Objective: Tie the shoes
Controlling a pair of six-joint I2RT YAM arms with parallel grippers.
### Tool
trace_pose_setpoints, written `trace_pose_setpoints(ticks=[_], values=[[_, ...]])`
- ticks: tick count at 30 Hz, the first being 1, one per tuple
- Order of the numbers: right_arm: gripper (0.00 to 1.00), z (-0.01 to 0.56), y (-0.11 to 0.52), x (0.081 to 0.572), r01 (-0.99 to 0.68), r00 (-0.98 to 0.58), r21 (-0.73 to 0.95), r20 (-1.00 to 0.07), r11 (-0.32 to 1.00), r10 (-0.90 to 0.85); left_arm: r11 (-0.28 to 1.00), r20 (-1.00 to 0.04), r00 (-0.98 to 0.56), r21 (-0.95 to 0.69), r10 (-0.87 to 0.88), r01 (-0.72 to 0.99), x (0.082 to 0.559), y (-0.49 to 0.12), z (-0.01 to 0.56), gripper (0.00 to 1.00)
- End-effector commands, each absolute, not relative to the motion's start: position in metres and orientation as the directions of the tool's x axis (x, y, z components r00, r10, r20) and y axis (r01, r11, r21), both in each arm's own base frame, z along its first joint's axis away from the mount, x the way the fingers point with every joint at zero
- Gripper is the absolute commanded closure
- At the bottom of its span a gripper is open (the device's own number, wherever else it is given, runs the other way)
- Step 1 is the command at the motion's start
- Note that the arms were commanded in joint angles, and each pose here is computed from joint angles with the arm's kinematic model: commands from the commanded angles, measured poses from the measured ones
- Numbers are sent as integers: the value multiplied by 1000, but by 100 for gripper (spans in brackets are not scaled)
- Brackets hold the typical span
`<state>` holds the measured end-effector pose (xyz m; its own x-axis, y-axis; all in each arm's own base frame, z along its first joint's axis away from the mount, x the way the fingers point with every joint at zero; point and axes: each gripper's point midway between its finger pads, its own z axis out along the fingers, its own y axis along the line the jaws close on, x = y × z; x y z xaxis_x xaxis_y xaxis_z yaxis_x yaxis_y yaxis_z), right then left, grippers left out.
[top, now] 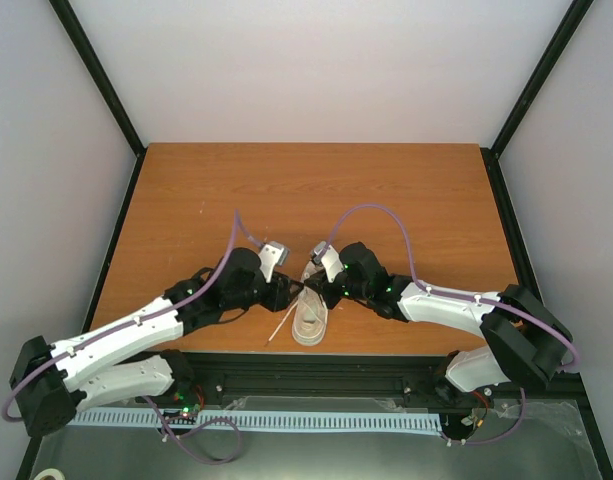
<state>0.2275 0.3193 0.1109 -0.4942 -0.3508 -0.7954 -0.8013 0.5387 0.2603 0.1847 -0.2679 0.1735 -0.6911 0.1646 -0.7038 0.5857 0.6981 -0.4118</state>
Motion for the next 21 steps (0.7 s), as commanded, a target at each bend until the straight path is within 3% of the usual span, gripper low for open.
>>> trace_pose_setpoints(ticks=[1,5,11,15,21], values=[[97,125,325,233,-814,-463,255,-828,522,-317,728,-680,-732,-487,30,483,210,-256,185,48],[97,125,326,233,-816,-460,255,-830,520,-316,695,-642,-766,-571,-45,437,224,-259,186,51],[97,124,325,233,-817,-458,252,-830,520,-319,646,-621,-781,-622,-63,442,233,-280,193,48],[97,125,325,233,-817,-459,253,-829,518,-319,666,-595,-802,-619,-53,416,239,-284,181,57],[97,126,326,232,-820,-457,255,-831,513,-318,687,-577,-814,-617,-63,384,246,-286,172,63]])
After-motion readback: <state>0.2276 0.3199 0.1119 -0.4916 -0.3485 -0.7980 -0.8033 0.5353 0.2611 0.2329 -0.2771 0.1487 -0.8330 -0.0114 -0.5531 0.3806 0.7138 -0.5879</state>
